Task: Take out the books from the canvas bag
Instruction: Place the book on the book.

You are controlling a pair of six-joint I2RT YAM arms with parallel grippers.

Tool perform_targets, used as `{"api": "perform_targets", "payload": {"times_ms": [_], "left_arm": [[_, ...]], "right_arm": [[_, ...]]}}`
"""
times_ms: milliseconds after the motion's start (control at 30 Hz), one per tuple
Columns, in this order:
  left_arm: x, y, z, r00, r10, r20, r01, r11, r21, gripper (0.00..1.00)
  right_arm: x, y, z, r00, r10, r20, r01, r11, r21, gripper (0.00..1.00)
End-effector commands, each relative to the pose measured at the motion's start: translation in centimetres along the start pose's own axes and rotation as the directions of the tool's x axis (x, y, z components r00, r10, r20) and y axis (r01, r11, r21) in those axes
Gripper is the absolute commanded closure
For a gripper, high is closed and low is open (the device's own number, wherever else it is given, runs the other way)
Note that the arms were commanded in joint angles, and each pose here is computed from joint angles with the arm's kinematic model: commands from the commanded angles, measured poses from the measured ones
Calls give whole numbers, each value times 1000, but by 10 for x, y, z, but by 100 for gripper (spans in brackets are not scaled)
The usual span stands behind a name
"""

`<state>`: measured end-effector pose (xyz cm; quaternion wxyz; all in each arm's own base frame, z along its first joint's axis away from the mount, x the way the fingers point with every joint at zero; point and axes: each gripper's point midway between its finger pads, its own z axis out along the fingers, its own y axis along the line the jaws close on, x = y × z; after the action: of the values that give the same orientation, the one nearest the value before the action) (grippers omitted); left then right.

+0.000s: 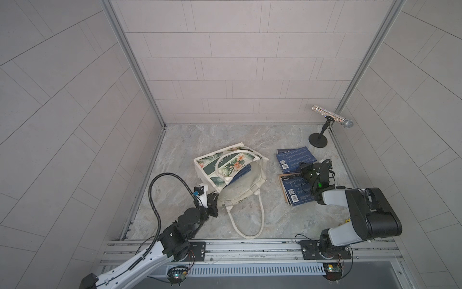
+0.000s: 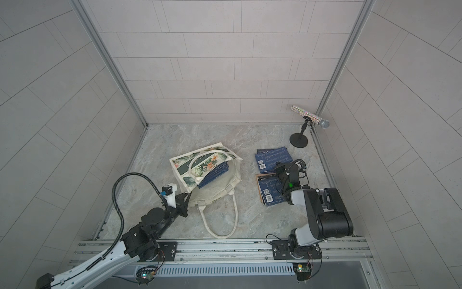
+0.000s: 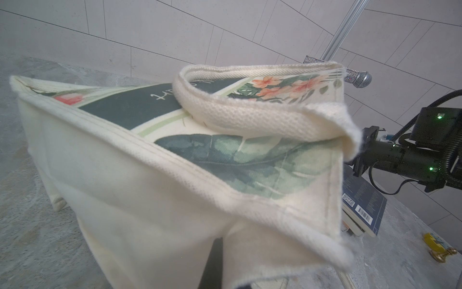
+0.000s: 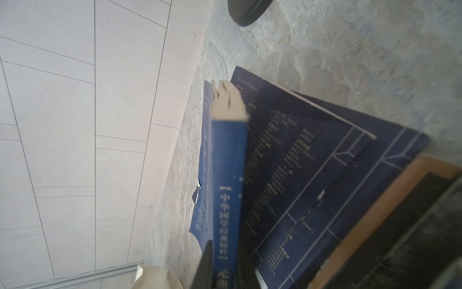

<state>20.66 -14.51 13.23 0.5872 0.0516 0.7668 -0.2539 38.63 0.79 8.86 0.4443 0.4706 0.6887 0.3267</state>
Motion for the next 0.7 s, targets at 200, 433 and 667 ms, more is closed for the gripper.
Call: {"api": "perform_targets", "payload": {"times_ms": [200, 433, 667], "left_arm": [[-19, -5, -1, 999, -12, 52, 12, 1000, 9, 100], [-20, -6, -1, 999, -13, 52, 12, 1000, 9, 100], [-18, -6, -1, 999, -11, 48, 10, 1000, 9, 100]], "right_arm": [[-1, 1, 4, 998, 57, -4, -57, 998, 2, 79], [0, -3, -2, 995, 103, -3, -103, 994, 36, 61], [1, 0, -24, 996, 85, -36, -80, 990, 119, 43]]}}
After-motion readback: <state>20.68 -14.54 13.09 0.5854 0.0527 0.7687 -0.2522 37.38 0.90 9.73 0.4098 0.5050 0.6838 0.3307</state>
